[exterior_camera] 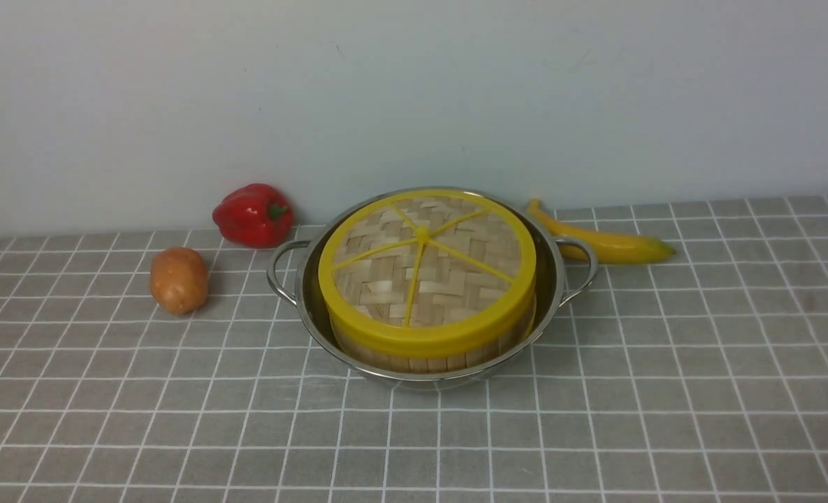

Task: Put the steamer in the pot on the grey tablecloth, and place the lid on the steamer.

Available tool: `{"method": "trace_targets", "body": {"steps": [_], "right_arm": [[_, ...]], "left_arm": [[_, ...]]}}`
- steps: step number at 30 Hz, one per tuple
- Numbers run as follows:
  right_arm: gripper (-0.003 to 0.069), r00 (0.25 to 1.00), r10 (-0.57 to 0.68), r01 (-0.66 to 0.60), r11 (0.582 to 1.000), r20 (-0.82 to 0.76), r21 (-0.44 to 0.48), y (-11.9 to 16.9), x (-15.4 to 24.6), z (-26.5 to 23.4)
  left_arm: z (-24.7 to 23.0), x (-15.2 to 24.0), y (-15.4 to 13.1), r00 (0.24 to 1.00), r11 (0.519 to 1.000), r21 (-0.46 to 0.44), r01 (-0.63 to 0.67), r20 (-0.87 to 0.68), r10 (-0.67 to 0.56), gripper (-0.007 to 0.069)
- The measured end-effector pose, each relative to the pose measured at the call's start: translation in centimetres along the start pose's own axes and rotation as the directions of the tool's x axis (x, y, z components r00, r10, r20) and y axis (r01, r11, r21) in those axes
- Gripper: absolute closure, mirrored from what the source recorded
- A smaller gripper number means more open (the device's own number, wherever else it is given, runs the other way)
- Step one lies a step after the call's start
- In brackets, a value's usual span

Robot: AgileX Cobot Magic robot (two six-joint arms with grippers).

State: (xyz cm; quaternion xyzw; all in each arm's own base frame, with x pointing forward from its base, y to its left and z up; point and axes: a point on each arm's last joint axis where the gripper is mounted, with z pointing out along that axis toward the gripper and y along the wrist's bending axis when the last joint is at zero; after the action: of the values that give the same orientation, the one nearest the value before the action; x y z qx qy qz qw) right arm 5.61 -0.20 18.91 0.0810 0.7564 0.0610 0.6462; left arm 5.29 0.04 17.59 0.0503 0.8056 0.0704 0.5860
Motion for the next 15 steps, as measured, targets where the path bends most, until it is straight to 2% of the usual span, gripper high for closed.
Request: {"method": "trace_targets", "body": {"steps": [15], "right_arm": [[0.0419,1.0,0.0,0.0,1.0,0.0,0.0,0.0,0.0,0.0]], "left_arm": [[-0.01,0.0,0.0,1.0,1.0,-0.001,0.005,0.001,-0.005,0.0225]]}}
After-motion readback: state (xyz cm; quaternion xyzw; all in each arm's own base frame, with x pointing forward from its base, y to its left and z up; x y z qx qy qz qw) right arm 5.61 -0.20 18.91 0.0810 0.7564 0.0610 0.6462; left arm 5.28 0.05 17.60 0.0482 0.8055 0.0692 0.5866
